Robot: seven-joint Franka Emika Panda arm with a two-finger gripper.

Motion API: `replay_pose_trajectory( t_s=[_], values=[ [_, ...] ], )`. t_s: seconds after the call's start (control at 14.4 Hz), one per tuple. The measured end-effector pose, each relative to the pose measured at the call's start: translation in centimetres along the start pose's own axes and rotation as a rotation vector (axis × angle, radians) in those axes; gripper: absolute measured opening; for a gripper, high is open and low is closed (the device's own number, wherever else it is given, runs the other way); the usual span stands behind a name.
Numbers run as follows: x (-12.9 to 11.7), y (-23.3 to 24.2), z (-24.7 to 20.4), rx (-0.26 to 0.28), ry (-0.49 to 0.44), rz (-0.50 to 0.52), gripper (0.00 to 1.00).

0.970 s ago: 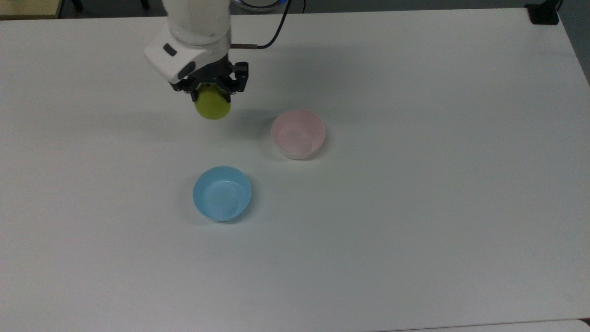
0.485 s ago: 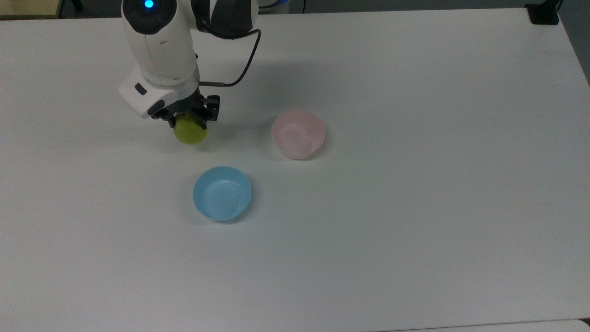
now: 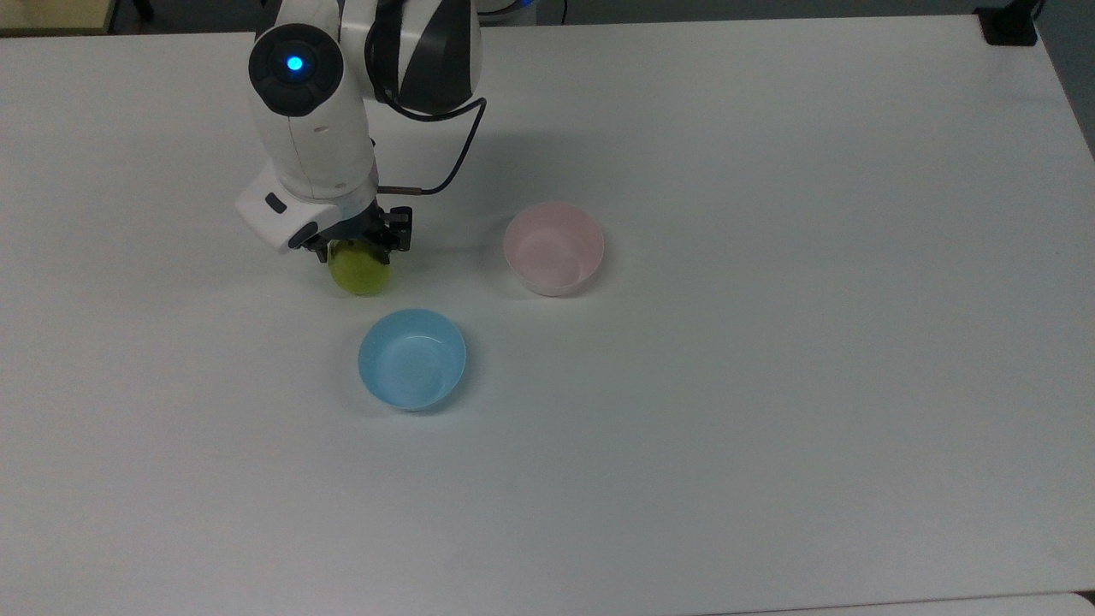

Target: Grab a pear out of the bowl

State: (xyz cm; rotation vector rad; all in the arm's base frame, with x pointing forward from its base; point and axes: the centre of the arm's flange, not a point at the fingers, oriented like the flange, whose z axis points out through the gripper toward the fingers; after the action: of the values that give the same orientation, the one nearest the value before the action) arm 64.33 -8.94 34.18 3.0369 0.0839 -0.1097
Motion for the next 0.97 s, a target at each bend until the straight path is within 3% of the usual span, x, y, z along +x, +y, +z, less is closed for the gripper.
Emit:
replay_pose_trajectory(
  t_s=[0.07,0.14,0.21,0.49,0.69,0.97],
  values=[
    [0.1,0.1,-0.7,-0.002,0.012,0.001,0.78],
    [-0.1,0.1,-2.0,-0.004,0.024,0.003,0.92],
    [-0.6,0.0,-4.1,-0.006,0.028,0.002,1.0],
    [-4.1,-3.1,-14.8,-0.009,0.066,-0.001,1.0],
    [-6.2,-6.6,-19.6,-0.01,0.094,0.022,1.0],
    [-9.5,-9.1,-24.6,0.057,0.115,0.037,1.0]
  ],
)
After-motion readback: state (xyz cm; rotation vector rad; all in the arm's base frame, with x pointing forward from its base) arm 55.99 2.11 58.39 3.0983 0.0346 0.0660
